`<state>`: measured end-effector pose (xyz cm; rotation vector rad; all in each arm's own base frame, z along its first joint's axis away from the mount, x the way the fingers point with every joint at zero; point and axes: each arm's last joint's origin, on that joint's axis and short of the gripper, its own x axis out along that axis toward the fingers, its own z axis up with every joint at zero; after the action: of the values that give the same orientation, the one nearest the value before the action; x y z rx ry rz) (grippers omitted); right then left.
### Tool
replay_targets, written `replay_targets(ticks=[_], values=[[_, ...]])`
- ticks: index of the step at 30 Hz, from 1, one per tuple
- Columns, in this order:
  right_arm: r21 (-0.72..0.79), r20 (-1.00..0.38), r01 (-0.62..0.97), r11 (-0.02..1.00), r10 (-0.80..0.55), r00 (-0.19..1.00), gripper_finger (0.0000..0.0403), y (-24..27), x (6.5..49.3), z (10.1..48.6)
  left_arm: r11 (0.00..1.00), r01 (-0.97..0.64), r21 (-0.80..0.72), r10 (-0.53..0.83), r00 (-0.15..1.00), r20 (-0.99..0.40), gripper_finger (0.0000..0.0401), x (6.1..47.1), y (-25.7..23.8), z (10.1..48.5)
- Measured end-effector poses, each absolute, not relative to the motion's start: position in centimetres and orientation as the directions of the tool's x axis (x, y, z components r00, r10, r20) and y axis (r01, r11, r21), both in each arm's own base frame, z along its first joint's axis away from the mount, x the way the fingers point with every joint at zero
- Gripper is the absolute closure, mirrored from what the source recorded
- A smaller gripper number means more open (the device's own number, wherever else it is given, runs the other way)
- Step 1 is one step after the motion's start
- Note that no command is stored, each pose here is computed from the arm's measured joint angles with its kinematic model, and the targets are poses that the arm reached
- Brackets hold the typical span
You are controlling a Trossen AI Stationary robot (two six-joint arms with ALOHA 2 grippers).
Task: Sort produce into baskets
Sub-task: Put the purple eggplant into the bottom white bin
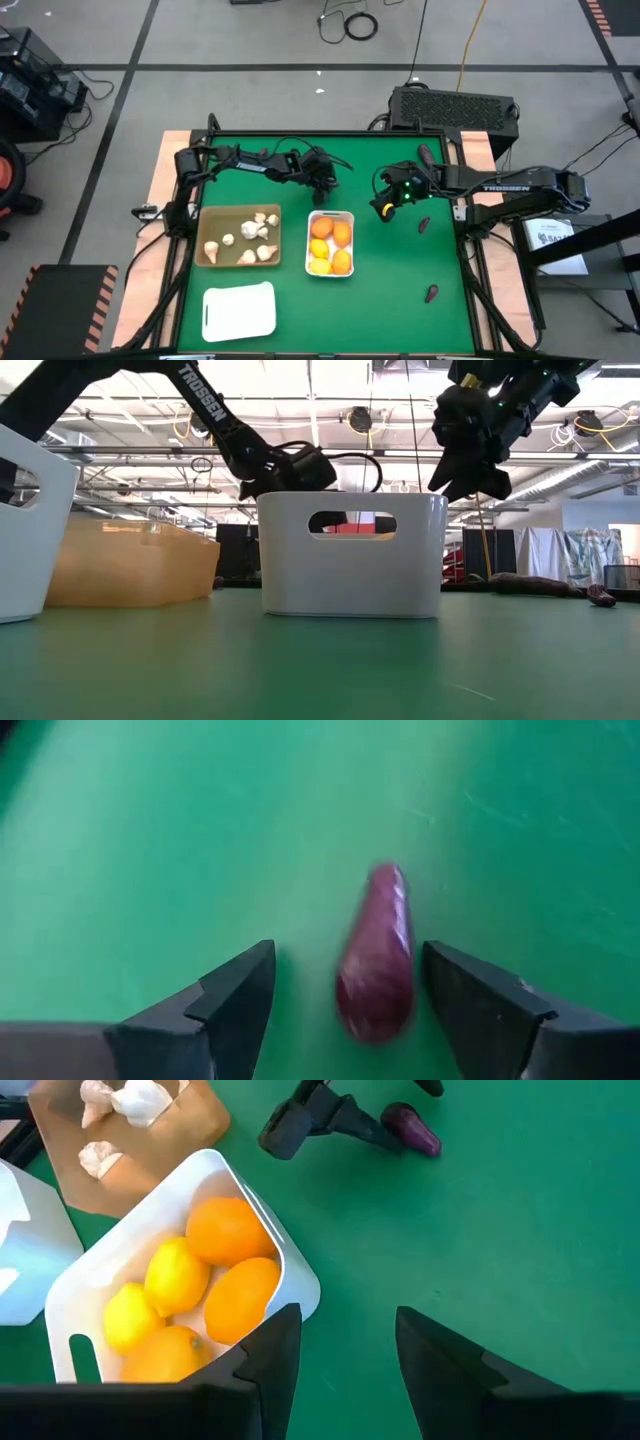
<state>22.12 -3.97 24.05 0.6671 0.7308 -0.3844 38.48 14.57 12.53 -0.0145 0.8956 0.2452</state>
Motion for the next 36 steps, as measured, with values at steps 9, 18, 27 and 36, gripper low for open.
replay_targets(ticks=[9, 18, 27, 36], values=[[0.413, -0.722, 0.535, 0.737, -0.094, 0.686, 0.0248, -4.0, 22.1, 24.0, 0.973, -0.216, 0.086, 0.204, 0.619, -0.759, 0.0144, 38.7, 14.6, 12.6], [0.409, -0.722, 0.531, 0.742, -0.094, 0.686, 0.0248, -4.0, 22.1, 24.0, 0.977, -0.211, 0.043, 0.161, 0.584, -0.795, 0.0178, 38.3, 14.3, 12.3], [0.419, -0.722, 0.54, 0.73, -0.093, 0.685, 0.0248, -4.0, 22.1, 24.0, 0.956, -0.291, -0.043, 0.14, 0.578, -0.804, 0.0272, 38.1, 14.2, 12.6], [0.41, -0.722, 0.532, 0.741, -0.093, 0.685, 0.0248, -4.0, 22.1, 24.0, 0.945, -0.312, -0.095, 0.105, 0.566, -0.817, 0.0306, 36.5, 13.4, 16.5]])
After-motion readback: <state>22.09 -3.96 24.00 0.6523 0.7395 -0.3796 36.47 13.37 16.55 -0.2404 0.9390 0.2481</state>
